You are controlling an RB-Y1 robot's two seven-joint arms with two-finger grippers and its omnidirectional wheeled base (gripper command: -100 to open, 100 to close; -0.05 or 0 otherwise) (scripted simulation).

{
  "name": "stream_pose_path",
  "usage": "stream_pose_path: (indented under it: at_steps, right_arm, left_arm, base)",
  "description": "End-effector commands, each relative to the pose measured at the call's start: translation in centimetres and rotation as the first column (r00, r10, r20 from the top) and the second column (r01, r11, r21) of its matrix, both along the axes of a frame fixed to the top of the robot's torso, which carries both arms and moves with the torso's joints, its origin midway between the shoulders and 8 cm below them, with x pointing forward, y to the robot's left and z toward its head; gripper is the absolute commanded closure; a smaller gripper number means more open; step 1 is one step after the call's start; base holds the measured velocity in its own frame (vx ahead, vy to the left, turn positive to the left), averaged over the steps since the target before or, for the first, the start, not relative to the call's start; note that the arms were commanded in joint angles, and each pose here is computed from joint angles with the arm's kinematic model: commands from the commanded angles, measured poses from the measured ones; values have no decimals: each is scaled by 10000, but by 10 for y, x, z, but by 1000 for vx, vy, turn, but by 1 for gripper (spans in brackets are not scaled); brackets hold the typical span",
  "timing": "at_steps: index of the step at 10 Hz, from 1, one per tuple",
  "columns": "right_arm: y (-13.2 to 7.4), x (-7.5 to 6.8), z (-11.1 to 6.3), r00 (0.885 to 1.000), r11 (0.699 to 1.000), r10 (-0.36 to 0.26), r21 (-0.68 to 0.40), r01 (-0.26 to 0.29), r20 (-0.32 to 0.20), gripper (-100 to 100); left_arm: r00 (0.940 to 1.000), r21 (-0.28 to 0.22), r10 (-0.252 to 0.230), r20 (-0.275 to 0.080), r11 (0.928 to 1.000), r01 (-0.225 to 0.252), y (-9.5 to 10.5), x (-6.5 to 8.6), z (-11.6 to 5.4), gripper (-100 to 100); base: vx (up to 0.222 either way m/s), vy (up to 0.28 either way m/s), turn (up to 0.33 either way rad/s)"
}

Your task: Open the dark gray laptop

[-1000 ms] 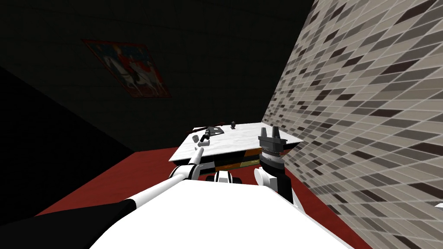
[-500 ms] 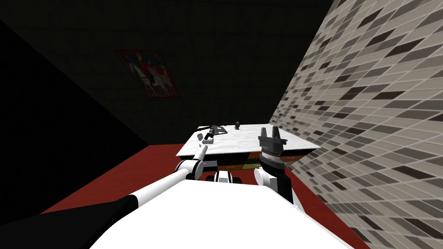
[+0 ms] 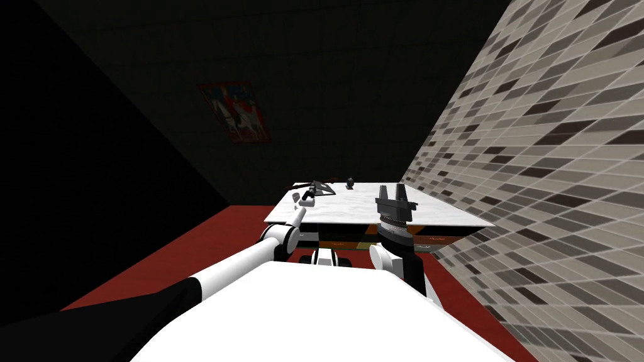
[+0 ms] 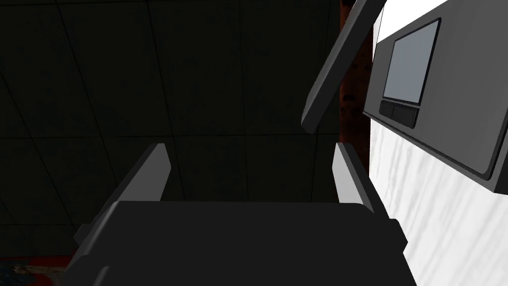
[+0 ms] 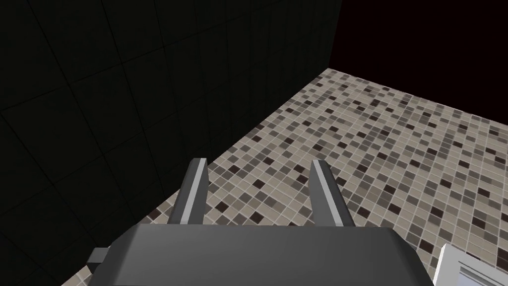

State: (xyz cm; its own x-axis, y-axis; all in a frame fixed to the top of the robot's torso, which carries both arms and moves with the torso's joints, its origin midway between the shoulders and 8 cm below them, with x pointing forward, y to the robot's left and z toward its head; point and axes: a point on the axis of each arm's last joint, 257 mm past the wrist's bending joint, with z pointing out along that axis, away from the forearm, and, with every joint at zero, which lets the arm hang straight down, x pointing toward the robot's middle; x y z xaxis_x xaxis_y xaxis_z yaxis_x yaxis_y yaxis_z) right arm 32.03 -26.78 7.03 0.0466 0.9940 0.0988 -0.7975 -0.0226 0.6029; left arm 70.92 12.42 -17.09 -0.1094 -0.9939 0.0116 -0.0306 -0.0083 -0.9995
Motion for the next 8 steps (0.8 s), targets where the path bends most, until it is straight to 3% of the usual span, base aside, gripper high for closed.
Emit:
stream_pose_path:
  at_steps: [1, 2, 3, 8]
  right_arm:
    - [0, 0, 0, 10000, 10000, -1, -1, 1, -1, 0]
    - [0, 0, 0, 10000, 10000, 1, 0, -1, 0, 0]
    - [0, 0, 0, 10000, 10000, 1, 0, -1, 1, 0]
    - [0, 0, 0, 10000, 10000, 1, 0, -1, 1, 0]
  left_arm:
    - [9980, 261, -618, 92, 9978, 616, -41, 6, 14, -100]
    - [9987, 209, -500, 60, 9985, 498, -32, 7, 8, -100]
    - [9986, 220, -516, 91, 9984, 514, -34, 7, 9, 0]
    - [9986, 219, -514, 89, 9984, 512, -33, 7, 9, 0]
  base:
    - [-9, 7, 152]
    - [-2, 4, -13]
    - [0, 0, 0]
    - [0, 0, 0]
